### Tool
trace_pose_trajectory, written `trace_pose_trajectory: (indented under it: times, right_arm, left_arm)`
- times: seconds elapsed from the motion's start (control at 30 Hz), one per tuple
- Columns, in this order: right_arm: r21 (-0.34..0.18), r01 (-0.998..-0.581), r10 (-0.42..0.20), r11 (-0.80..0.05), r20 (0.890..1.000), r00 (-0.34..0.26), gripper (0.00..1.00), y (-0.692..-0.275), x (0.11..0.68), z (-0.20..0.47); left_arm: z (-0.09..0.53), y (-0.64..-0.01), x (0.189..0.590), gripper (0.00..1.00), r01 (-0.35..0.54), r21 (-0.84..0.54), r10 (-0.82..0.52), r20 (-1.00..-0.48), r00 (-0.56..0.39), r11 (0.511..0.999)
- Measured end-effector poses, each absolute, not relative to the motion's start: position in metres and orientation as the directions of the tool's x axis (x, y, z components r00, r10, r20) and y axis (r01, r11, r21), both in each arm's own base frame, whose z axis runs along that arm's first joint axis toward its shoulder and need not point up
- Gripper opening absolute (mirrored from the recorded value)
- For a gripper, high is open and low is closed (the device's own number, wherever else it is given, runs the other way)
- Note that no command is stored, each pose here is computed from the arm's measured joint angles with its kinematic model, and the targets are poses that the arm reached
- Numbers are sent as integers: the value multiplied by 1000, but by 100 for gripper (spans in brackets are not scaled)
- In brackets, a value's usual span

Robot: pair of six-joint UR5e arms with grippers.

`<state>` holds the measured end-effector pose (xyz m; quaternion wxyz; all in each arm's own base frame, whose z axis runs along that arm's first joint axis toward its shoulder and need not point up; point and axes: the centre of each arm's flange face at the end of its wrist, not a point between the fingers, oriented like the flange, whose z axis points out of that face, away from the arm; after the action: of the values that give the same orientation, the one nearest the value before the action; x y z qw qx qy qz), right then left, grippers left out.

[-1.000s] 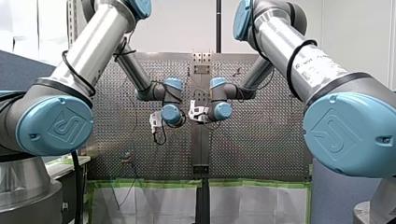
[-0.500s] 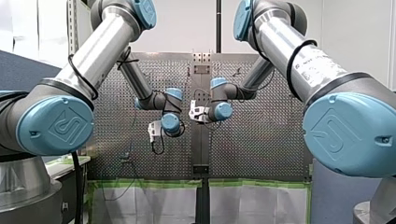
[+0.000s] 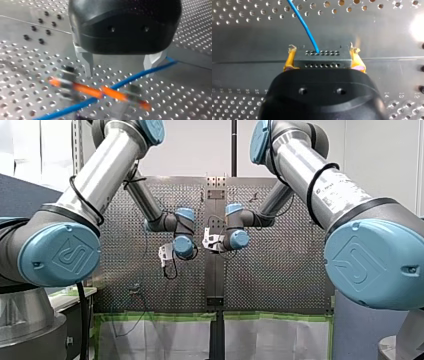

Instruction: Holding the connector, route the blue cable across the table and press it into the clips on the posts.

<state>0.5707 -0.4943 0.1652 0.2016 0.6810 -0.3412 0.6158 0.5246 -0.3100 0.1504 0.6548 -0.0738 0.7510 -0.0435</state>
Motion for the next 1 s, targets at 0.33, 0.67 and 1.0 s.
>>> trace_pose_trajectory:
  times: [0.33,0.67,1.0]
  right_arm:
    - [-145,-716,-217,-683,976,9,0,-496,569,164]
    - [-144,-715,-218,-684,976,12,0,-496,569,162]
    - [-142,-716,-218,-683,976,15,0,-496,569,161]
  left_arm:
    - [147,-305,510,100,-71,-116,-129,-971,-203,991]
    - [145,-315,498,100,-45,-94,-102,-964,-245,995]
    - [145,-323,489,100,-34,-115,-120,-957,-265,993]
